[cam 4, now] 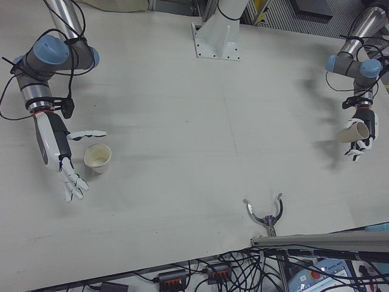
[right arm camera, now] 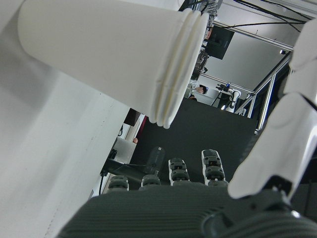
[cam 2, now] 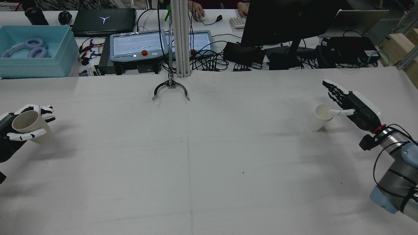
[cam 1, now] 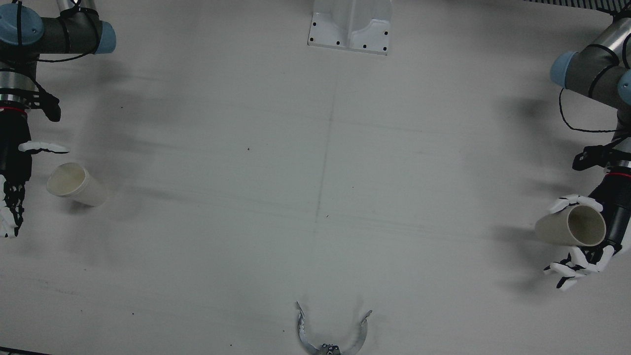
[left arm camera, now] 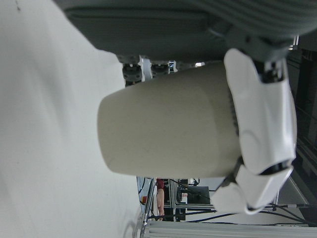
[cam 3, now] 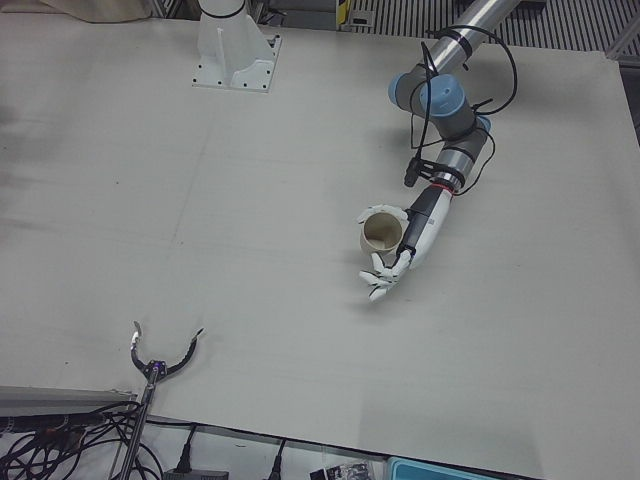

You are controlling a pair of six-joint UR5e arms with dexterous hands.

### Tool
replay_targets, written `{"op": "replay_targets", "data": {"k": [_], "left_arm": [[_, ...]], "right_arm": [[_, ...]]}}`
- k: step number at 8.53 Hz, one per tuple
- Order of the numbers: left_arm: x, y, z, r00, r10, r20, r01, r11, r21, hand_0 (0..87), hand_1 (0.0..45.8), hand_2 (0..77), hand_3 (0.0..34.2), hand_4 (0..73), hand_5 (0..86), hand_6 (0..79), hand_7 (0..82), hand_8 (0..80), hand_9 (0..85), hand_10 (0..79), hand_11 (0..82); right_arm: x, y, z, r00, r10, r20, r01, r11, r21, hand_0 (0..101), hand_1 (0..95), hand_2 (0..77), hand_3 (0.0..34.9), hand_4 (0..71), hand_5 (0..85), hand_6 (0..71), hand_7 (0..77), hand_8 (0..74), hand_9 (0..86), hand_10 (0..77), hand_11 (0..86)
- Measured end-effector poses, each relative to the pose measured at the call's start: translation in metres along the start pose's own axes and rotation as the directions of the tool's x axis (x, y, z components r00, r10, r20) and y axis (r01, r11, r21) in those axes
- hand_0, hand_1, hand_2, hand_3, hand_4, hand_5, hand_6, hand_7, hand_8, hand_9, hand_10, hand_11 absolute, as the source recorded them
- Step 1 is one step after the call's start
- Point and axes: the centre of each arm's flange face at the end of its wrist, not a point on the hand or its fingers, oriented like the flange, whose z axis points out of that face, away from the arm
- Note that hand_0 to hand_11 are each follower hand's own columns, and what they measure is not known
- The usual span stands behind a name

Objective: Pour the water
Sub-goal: 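Close the right hand fingers around the second beige cup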

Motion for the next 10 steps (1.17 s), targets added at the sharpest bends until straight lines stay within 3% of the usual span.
{"op": "replay_targets", "data": {"k": [3,5,6,7,10], "left_arm": [[-0.002,0.000,0.002,1.000,0.000,0.003,0.000,1.000,0.000,52.9,19.6,33.8,0.0,10.9,69.3,15.3,41.5,7.1,15.8,13.1,21.8],[-0.001,-0.002,0.000,1.000,0.002,0.004,-0.002,1.000,0.003,53.0,19.6,33.8,0.0,10.9,69.3,15.8,41.5,7.1,15.8,14.7,23.5],[0.000,-0.003,-0.001,1.000,0.003,0.003,-0.003,1.000,0.004,53.0,19.6,33.8,0.0,10.9,69.3,15.8,41.5,7.1,15.8,14.7,23.5],[0.000,-0.003,-0.001,1.000,0.003,0.003,-0.003,1.000,0.005,52.9,19.6,34.4,0.0,10.9,68.7,15.8,41.5,7.6,15.8,14.7,23.5],[0.001,-0.004,-0.002,1.000,0.003,0.000,-0.003,1.000,0.007,52.7,19.6,34.4,0.0,10.9,69.3,15.8,41.5,7.6,15.8,14.7,23.5]], "right_arm": [[0.020,-0.026,-0.020,0.999,-0.024,-0.032,0.026,0.998,0.049,43,10.9,12.0,8.6,6.5,13.1,4.4,10.9,0.5,1.1,1.1,3.3],[0.045,-0.036,-0.031,0.999,-0.023,-0.032,0.025,0.997,0.072,42,8.2,12.5,7.4,6.5,12.5,4.4,10.9,0.5,1.1,1.1,3.3],[0.054,-0.034,-0.031,0.999,-0.019,-0.033,0.021,0.997,0.069,42,8.2,12.5,7.4,6.5,12.5,4.4,10.9,0.0,1.1,1.1,3.3],[0.058,-0.030,-0.027,0.999,-0.014,-0.029,0.016,0.998,0.063,42,8.7,13.1,4.6,5.4,10.9,2.7,9.3,0.5,1.1,0.5,2.7],[0.063,-0.021,-0.018,1.000,-0.005,-0.020,0.006,0.999,0.051,42,9.3,13.1,4.6,7.6,12.5,4.4,11.4,0.5,0.5,1.1,2.7]]}}
